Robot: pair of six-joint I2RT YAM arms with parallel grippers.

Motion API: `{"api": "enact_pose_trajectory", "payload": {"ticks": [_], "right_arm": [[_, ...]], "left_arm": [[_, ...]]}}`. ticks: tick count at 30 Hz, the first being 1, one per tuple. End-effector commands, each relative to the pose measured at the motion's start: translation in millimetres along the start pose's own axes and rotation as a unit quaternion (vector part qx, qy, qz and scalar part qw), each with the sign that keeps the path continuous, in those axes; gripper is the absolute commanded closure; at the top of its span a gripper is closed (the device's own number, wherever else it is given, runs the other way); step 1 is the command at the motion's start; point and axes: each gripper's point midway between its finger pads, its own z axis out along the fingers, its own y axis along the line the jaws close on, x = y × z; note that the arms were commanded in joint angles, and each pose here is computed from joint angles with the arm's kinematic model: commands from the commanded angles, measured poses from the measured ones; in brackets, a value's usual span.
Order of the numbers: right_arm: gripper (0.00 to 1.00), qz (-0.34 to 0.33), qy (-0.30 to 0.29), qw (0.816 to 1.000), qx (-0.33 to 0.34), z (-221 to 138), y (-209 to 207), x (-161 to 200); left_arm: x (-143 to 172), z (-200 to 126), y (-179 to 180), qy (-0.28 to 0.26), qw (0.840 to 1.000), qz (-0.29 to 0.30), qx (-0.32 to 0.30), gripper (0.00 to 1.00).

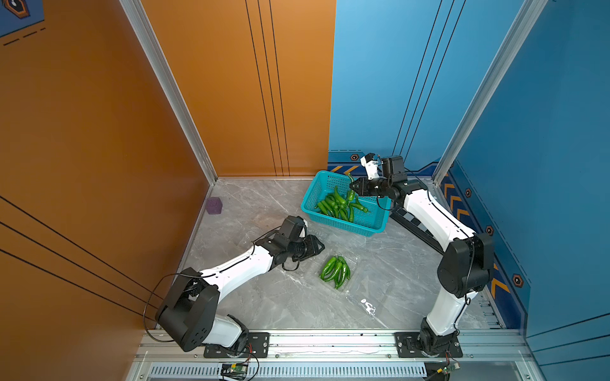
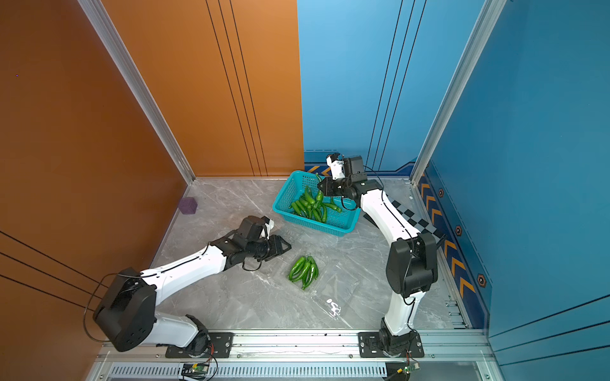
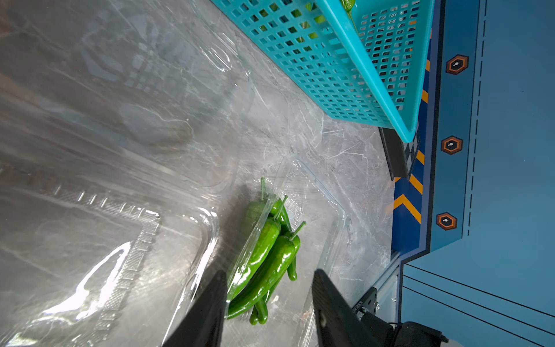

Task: Take small green peppers out of containers
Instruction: Place the green pepper in the basket.

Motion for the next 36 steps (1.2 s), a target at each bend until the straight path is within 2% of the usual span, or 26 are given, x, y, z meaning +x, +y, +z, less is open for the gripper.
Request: {"api": "enact_pose_trajectory", "payload": {"ticks": [1, 7, 10, 11, 16, 18, 22, 25, 31, 36], "right_arm": [[0.86, 0.004, -0.007, 1.0, 0.011, 5, -9, -4], [0.84, 0.014, 0.008, 0.999, 0.047, 27, -39, 6], [0.78, 0.032, 0.026, 0.997, 0.062, 40, -59, 20], [0.76, 0.037, 0.029, 0.997, 0.067, 43, -65, 23], [0.5, 0.044, 0.037, 0.995, 0.08, 44, -73, 31], [0.46, 0.044, 0.034, 0.995, 0.088, 36, -72, 31], [0.45, 0.044, 0.029, 0.995, 0.08, 5, -50, 36], [0.47, 0.038, 0.047, 0.996, 0.065, -19, -15, 60], [0.54, 0.036, 0.119, 0.992, 0.032, -55, 48, 154], [0.58, 0.043, 0.152, 0.987, 0.042, -69, 63, 220]], "left_arm": [[-7, -5, -10, -0.004, 1.0, 0.008, 0.016, 0.51], [-7, -9, -10, -0.006, 1.0, 0.009, 0.014, 0.51], [-6, -12, -10, -0.008, 1.0, 0.012, 0.013, 0.51], [-6, -13, -10, -0.009, 1.0, 0.012, 0.013, 0.51], [-5, -17, -8, -0.01, 1.0, 0.013, 0.014, 0.51], [-4, -17, -6, -0.009, 1.0, 0.013, 0.014, 0.51], [-4, -17, -7, -0.008, 1.0, 0.013, 0.015, 0.51], [-3, -18, -8, -0.008, 1.0, 0.016, 0.016, 0.51], [-2, -16, -7, -0.003, 1.0, 0.021, 0.017, 0.51], [-1, -12, -6, 0.002, 1.0, 0.023, 0.013, 0.51]]}}
